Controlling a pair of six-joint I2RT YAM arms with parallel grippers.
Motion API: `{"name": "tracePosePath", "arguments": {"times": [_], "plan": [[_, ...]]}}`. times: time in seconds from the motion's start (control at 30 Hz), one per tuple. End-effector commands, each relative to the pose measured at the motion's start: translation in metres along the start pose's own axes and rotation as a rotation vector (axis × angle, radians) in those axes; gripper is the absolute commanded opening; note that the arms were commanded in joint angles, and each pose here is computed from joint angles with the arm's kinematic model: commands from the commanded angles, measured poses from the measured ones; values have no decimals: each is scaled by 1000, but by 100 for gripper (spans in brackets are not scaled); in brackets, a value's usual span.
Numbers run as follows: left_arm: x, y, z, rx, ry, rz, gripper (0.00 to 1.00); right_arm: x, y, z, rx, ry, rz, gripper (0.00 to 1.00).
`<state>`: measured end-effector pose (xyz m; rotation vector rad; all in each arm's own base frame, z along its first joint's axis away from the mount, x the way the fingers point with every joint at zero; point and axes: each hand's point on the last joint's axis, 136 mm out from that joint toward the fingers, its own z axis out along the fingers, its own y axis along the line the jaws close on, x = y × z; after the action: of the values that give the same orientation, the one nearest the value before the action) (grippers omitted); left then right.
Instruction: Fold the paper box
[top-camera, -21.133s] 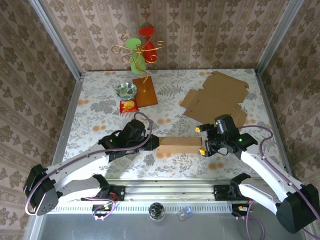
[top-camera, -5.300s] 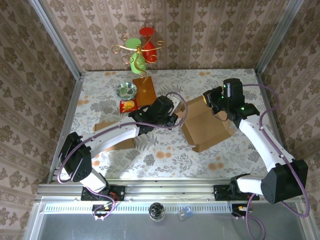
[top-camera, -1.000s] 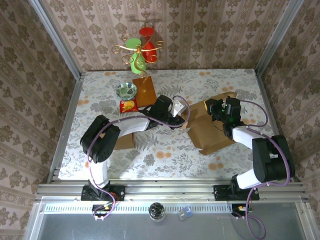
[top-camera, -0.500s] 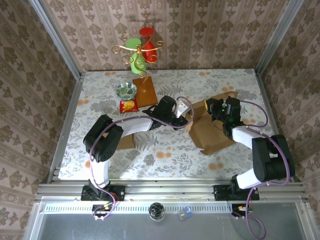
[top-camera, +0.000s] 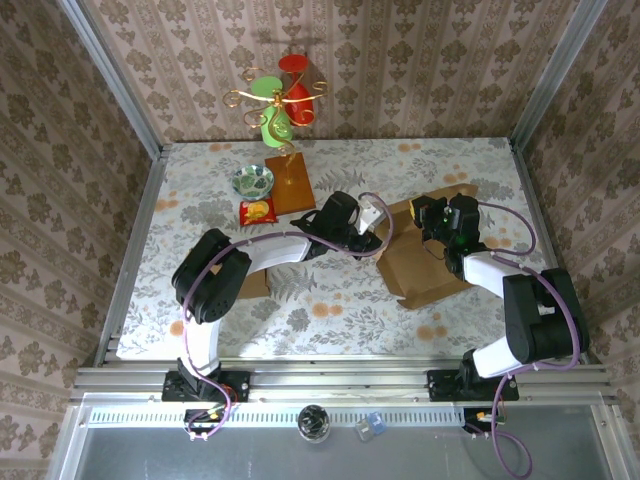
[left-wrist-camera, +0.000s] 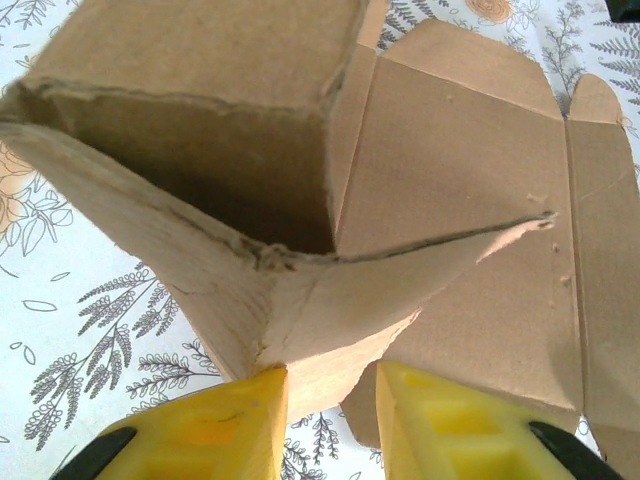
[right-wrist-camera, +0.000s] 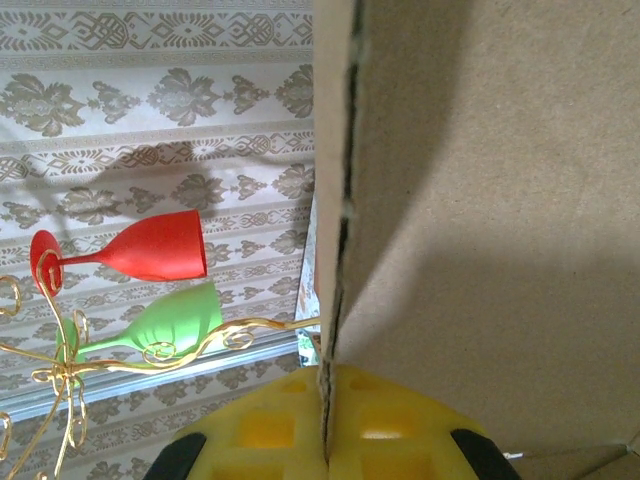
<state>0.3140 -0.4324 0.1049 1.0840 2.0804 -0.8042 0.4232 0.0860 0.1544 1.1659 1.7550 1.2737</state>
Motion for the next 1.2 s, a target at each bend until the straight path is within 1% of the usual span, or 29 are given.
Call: {"name": "tracePosePath", "arguments": {"times": [0.0,0.1,0.23,0.4,0.47,0.6,0.77,0.83,0.97,1.07,1.17], "plan": [[-8,25,-4,-104,-48,-18,36,28,-27,2,92,113,25,0],[-1,28,-7,-107,-38,-27,39,29,-26,2,93,116,27,0],[6,34,-9,-96,-28,-39,38,30,-26,1,97,121,27,0],[5,32,-4,-64,-22,-19,39,31,-29,-1,106,123,29,0],[3,31,-1,-48,-23,-17,38,31,-29,-1,106,123,29,0],[-4,23,1,-11,-47,-9,33,30,-29,-1,109,118,26,0],[-5,14,-4,0,-59,8,33,27,-26,2,95,107,23,0],[-5,14,-11,-10,-66,12,34,24,-22,2,87,100,17,0],[-3,22,-32,-41,-72,7,39,19,-12,-3,90,86,-24,0],[-2,30,-55,-50,-88,-32,42,18,-8,-5,98,79,-39,0],[0,42,-78,-63,-109,-98,44,15,-4,-8,90,63,-38,0]]}}
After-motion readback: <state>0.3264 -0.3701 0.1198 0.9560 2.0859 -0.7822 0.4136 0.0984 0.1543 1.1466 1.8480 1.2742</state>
